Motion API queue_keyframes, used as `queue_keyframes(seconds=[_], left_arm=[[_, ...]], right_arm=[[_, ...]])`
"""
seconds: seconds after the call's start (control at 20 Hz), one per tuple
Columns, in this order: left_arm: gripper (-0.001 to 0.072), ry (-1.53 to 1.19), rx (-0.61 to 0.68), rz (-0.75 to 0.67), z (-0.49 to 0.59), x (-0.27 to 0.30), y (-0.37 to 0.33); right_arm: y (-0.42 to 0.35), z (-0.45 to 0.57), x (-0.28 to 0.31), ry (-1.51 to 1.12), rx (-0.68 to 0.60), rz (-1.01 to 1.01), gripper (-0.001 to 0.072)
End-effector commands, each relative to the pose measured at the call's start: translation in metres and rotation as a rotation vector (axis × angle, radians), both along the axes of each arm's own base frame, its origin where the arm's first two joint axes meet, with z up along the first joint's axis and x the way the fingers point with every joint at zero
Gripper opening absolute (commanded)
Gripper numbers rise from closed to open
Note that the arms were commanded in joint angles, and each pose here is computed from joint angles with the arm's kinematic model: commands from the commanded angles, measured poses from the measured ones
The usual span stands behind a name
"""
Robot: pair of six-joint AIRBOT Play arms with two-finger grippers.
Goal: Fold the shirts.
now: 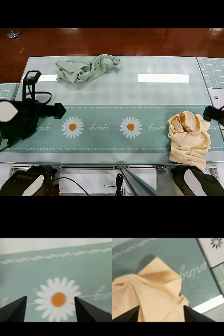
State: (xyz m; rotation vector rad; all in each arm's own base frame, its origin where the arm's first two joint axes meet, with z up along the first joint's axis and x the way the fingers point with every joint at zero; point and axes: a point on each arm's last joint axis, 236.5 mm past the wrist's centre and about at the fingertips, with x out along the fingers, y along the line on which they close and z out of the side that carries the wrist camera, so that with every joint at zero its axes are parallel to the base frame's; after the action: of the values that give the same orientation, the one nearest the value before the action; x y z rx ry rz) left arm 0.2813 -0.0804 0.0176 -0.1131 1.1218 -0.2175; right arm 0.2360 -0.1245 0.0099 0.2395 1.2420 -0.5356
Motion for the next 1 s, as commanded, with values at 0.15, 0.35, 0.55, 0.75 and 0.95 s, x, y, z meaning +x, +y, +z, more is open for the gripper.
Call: queue_keyframes(seconds=[0.15,0.35,0.55,0.75,0.95], left_arm=[[0.0702,0.045,-0.284,0.072,-0.016,-0.025,-0.046],[0.0702,0.052,-0.283,0.073,-0.018,-0.025,-0.046],[0.0702,0.016,-0.264,0.018,-0.006,-0.021,-0.047],[0.0701,-0.045,-0.262,-0.026,0.028,-0.010,-0.051],[0.0701,-0.052,-0.172,-0.130,0.054,-0.017,-0.041]], right_arm=[[0.039,-0.092,-0.040,0.119,0.271,-0.051,0.0629],[0.077,-0.092,-0.008,0.050,0.442,0.081,0.0039],[0.092,0.047,0.085,-0.404,0.462,0.213,0.0035],[0.103,0.237,0.103,-0.821,0.294,0.378,0.0034],[0.141,0.377,0.058,-1.077,0.115,0.582,0.0034]])
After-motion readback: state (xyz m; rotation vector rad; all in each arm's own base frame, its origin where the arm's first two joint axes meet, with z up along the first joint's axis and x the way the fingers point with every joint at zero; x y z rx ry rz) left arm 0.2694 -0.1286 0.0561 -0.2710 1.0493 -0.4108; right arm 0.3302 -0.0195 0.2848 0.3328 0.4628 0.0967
